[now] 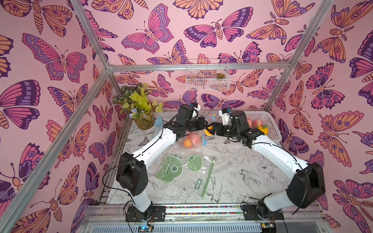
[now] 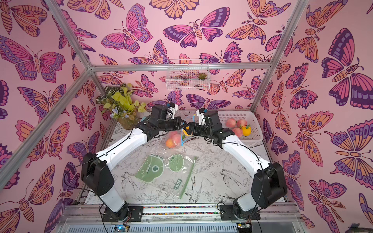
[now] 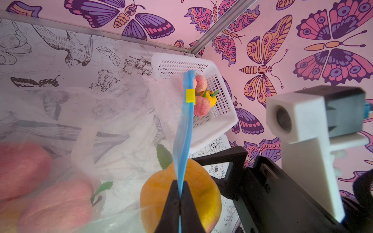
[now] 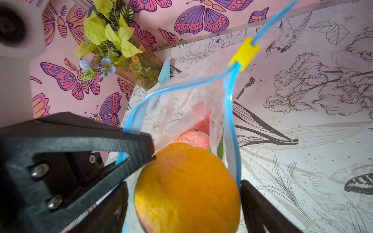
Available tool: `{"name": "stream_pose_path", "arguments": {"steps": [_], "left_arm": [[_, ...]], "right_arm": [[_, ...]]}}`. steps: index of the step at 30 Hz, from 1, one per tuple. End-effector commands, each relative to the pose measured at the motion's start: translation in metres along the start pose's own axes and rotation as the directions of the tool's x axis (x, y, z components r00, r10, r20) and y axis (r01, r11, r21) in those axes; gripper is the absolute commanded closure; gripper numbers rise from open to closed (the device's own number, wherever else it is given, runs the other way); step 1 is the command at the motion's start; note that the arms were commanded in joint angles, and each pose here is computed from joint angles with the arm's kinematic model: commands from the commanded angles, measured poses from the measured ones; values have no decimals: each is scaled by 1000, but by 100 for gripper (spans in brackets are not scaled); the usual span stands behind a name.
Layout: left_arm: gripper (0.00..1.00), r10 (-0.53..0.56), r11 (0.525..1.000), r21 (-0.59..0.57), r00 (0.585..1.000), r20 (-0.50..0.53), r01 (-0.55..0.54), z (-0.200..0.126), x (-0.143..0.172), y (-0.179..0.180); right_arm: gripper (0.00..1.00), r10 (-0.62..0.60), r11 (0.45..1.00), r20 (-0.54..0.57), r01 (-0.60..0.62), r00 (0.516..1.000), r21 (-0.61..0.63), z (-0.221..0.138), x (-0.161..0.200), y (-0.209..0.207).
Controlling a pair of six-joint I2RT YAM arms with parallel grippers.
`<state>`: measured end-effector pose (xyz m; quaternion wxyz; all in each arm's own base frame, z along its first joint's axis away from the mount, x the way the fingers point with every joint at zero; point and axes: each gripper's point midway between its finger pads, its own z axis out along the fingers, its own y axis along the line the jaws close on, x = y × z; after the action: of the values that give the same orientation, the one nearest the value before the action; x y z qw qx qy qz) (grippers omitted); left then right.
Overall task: Place the peach in a zip-top bag and seal the zipper
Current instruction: Place the peach in the zipper food storage bag.
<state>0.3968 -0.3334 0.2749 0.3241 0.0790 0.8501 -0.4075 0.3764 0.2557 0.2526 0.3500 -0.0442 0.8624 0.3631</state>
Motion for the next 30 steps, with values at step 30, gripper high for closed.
{"name": "stream_pose_path", "arguments": {"steps": [30], "left_arm": [[100, 2, 998, 67, 998, -67, 3, 2, -2, -11]], "right_arm": [[22, -48, 994, 157, 31, 986, 108, -23, -37, 20]]}}
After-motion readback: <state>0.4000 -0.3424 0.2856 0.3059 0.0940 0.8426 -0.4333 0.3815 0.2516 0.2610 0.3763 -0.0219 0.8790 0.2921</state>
